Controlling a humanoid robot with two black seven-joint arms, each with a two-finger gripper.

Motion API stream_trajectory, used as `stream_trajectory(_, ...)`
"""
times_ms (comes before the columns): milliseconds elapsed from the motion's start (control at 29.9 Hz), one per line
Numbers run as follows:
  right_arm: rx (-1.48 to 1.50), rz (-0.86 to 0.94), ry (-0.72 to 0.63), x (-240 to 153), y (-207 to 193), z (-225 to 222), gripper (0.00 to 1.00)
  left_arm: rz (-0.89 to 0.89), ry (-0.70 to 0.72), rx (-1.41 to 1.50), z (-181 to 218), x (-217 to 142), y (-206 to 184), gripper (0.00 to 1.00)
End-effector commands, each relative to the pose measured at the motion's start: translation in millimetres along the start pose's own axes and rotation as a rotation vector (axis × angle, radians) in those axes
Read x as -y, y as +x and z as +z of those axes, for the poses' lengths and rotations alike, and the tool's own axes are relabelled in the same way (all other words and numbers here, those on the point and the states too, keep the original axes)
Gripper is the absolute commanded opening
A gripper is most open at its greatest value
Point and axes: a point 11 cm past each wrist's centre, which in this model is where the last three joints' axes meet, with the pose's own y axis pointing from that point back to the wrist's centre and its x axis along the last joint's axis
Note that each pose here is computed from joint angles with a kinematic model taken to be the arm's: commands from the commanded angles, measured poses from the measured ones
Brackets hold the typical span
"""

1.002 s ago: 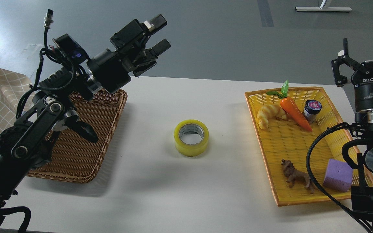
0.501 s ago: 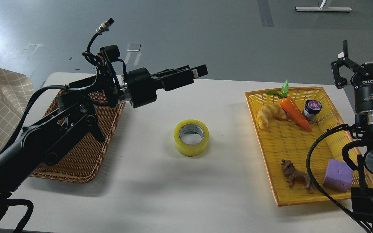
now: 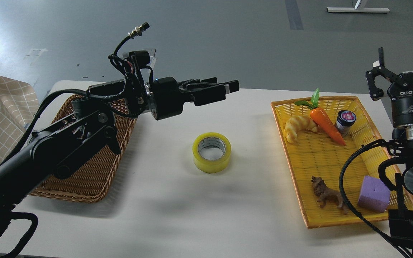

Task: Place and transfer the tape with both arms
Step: 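Swing the left gripper over toward the tape on the table, then lower the left gripper onto the tape roll and grasp its rim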

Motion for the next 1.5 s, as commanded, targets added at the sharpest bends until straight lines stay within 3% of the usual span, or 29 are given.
stream_trajectory(0,-0.001,0.001,-0.001,-1.1,0.4,-0.1,1.0,-0.023,0.017,0.04,-0.3,1.0,1.2,0.98)
stream_trajectory(535,0.001,-0.003,-0.001,-0.7,-0.2,0.7,1.0,-0.171,0.106,0.324,-7.2,6.8,-5.7,0.98)
stream_trajectory(1002,0.006,-0.005,0.0,-1.1,-1.2,1.7,1.0,-0.371,0.204,0.495,-37.5,2.0,-43.9,0.98)
stream_trajectory(1236,0.005,0.004,-0.008,-4.0,1.3,3.7,1.0,-0.437,0.296,0.486,-63.3,0.3,-48.2,0.98)
stream_trajectory(1470,0.007,0.007,-0.012,-4.9,2.2,5.6,1.0,-0.443,0.299,0.458,-65.5,8.6,-57.2,0.98)
